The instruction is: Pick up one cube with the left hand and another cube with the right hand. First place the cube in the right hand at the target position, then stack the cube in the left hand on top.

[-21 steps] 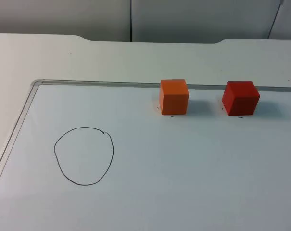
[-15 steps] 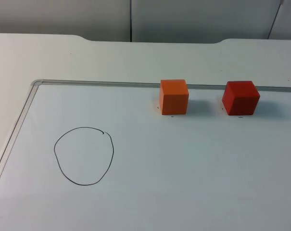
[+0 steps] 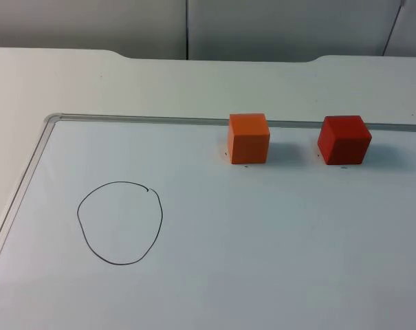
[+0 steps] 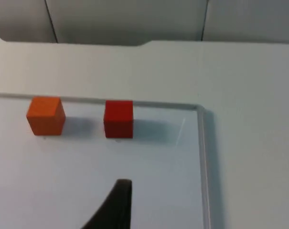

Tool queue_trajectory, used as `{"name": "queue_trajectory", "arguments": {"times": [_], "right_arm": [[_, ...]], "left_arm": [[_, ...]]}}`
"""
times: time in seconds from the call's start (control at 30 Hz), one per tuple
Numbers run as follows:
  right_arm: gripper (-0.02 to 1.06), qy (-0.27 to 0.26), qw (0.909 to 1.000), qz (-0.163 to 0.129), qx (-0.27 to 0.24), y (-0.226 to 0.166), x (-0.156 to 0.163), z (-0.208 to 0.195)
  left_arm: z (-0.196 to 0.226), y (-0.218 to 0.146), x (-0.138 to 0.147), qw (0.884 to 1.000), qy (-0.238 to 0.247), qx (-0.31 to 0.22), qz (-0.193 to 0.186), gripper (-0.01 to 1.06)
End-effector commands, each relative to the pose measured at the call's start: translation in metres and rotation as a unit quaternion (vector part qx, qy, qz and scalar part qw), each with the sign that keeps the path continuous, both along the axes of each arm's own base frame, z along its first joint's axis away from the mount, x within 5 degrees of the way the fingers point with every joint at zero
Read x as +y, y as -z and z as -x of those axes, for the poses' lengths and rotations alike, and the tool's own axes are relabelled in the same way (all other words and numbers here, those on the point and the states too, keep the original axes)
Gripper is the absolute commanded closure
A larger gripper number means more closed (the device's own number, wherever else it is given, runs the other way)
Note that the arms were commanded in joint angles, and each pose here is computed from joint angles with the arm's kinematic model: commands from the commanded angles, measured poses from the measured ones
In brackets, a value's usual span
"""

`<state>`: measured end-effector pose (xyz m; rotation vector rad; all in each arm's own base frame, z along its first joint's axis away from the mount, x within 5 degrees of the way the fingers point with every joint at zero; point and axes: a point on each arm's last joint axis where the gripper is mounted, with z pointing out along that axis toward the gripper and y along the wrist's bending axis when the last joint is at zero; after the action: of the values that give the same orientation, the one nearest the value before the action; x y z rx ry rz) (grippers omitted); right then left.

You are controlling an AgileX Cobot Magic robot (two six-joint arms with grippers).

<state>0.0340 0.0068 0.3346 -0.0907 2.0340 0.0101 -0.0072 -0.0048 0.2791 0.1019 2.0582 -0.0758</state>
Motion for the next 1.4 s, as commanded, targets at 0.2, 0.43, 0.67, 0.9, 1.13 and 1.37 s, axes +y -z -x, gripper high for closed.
{"name": "queue_trajectory", "arguments": {"times": [0.2,0.43,0.67,0.9,1.13,1.37], "right_arm": [[0.0,-0.009,0.9997,0.015,-0.014,-0.049,-0.002,-0.05],[0.03,-0.015,0.9992,-0.023,0.03,-0.068,-0.002,-0.113],[0.06,-0.057,0.9934,-0.044,0.09,-0.071,0.007,-0.198],[0.06,-0.111,0.9861,-0.024,0.121,-0.061,0.042,-0.248],[0.06,-0.082,0.9793,0.0,0.185,-0.015,0.079,-0.301],[0.06,-0.052,0.9625,-0.005,0.266,0.052,0.094,-0.337]], "left_arm": [[0.0,0.0,-0.001,1.0,-0.001,-0.005,0.004,0.0],[0.0,0.0,-0.001,1.0,-0.001,-0.005,0.004,0.0],[0.0,0.0,-0.001,1.0,-0.001,-0.005,0.004,0.0],[0.0,0.0,-0.001,1.0,-0.001,-0.005,0.004,0.0],[0.0,0.0,-0.001,1.0,-0.001,-0.005,0.004,0.0],[0.0,0.0,-0.001,1.0,-0.001,-0.005,0.004,0.0]]}}
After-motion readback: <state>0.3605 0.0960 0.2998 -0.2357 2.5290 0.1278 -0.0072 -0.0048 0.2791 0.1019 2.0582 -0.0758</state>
